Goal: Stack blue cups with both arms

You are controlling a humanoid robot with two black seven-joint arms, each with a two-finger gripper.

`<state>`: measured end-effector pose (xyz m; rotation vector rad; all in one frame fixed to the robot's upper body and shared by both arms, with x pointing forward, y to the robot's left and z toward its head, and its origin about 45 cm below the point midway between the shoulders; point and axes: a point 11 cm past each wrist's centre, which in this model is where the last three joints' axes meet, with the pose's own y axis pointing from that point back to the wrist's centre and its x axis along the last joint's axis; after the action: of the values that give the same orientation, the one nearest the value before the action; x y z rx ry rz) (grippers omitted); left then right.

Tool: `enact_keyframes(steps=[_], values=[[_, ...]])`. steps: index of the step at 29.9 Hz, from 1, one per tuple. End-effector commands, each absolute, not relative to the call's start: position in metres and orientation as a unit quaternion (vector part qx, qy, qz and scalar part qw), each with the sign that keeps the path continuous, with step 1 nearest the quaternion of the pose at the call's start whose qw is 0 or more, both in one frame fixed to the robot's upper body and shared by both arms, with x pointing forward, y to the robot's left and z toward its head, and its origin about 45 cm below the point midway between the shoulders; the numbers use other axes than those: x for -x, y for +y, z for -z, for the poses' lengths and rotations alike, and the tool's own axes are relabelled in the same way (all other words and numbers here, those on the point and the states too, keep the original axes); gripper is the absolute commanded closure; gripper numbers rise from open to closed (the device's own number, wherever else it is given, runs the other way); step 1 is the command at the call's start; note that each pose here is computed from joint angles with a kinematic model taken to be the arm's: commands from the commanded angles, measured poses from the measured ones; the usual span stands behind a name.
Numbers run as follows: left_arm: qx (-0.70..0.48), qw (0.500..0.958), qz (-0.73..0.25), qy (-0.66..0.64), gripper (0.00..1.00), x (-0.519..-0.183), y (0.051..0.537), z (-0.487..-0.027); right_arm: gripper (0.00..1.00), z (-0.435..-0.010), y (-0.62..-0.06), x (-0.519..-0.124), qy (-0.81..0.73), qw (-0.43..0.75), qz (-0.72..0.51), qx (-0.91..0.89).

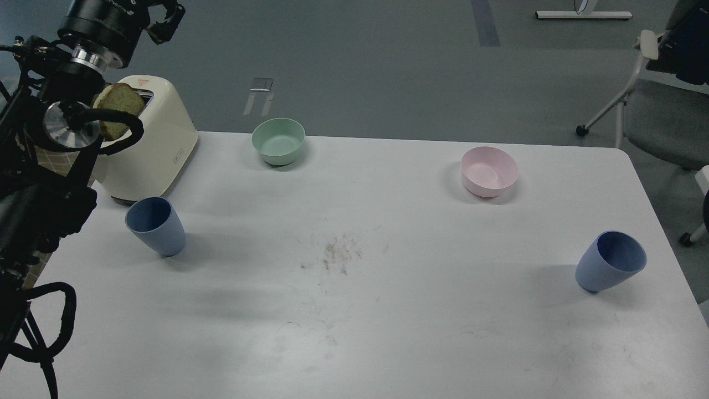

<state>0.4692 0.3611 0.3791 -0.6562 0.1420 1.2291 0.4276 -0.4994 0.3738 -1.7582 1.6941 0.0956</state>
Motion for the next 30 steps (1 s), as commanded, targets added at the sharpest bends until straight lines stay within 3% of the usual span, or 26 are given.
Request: enact_keyframes(steps=[1, 21, 30], values=[[0.303, 0.765, -0.565, 0.064, 0.02, -0.469, 0.362, -0.38, 0.0, -0.374, -0.499, -0.428, 0.652, 0.342, -0.037, 0.676], [0.296, 0.766, -0.568, 0.054, 0.02, -0.468, 0.365, -0.38, 0.0, -0.37, -0.504, -0.426, 0.657, 0.335, -0.04, 0.673], [0.232, 0.811, -0.537, -0.022, 0.03, -0.456, 0.358, -0.394, 0.0, -0.363, -0.509, -0.419, 0.664, 0.327, -0.04, 0.672]])
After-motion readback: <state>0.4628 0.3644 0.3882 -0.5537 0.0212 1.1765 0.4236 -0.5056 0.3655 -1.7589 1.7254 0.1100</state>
